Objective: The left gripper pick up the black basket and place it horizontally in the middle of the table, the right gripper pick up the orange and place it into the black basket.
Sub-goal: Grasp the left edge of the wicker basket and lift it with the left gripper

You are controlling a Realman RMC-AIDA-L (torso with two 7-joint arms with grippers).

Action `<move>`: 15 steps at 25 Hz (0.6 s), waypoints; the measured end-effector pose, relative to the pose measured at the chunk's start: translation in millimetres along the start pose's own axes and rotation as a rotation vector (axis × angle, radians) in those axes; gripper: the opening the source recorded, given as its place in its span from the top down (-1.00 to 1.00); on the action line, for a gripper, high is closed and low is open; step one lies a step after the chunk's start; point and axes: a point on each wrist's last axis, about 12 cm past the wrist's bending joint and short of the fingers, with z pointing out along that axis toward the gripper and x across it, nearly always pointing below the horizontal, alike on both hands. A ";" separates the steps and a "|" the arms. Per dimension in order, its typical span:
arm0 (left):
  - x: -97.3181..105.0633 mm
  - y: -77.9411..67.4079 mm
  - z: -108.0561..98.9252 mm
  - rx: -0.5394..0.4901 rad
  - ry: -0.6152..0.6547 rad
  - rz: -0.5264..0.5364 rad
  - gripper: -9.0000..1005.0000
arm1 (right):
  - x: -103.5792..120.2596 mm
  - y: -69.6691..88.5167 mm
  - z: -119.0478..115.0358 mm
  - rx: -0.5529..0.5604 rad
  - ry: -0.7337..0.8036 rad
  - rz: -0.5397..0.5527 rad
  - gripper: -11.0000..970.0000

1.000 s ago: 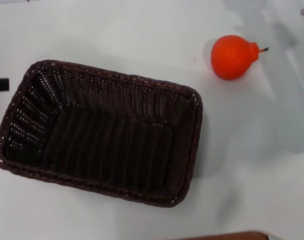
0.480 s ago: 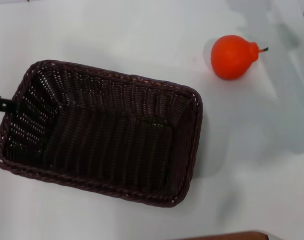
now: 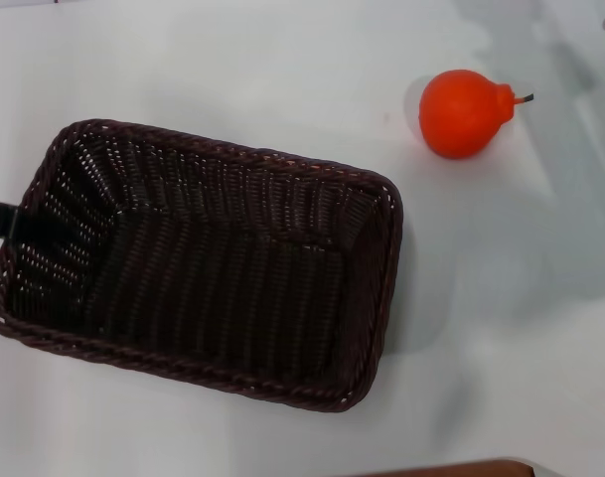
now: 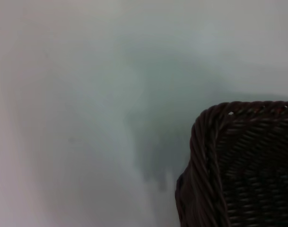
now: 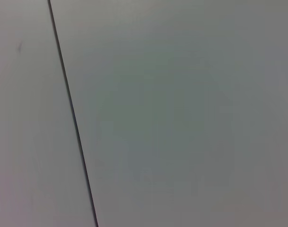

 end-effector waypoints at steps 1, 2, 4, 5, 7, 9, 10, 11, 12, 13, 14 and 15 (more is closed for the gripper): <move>-0.4 0.0 -0.5 -0.001 -0.002 -0.007 -0.16 | -0.2 0.1 0.0 -0.001 -0.001 0.000 -0.94; -0.9 0.0 -1.3 -0.002 -0.005 -0.012 -0.12 | -0.2 0.1 0.0 -0.001 -0.002 0.000 -0.94; -1.5 -0.6 -2.8 -0.001 -0.009 -0.016 -0.03 | -0.4 0.3 0.0 -0.002 -0.003 0.000 -0.94; -1.6 -1.1 -3.4 0.001 -0.009 -0.018 0.02 | -0.4 0.6 -0.1 -0.004 -0.003 0.001 -0.94; -1.4 -1.6 -3.3 0.004 -0.007 -0.024 0.10 | -0.4 1.5 -0.4 -0.010 -0.003 0.002 -0.94; -1.1 -1.7 -3.5 0.008 -0.002 -0.029 0.19 | -0.3 2.2 -0.7 -0.015 -0.002 0.004 -0.94; -0.6 -1.4 -3.9 0.010 0.000 -0.035 0.24 | -0.3 2.5 -0.9 -0.016 -0.002 0.004 -0.94; -0.1 -1.0 -4.6 0.015 -0.002 -0.043 0.28 | -0.3 2.6 -1.0 -0.017 -0.002 0.004 -0.94; 0.3 -0.7 -5.8 0.021 -0.009 -0.052 0.33 | -0.3 2.8 -1.1 -0.018 -0.002 0.004 -0.94; 0.7 0.1 -7.8 0.030 -0.024 -0.063 0.43 | -0.3 2.9 -1.2 -0.018 -0.002 0.004 -0.94; 1.0 0.9 -10.2 0.050 -0.048 -0.080 0.54 | -0.3 2.9 -1.2 -0.018 -0.002 0.004 -0.94; 1.1 1.3 -12.6 0.074 -0.075 -0.095 0.64 | -0.3 2.9 -1.1 -0.018 -0.001 0.005 -0.94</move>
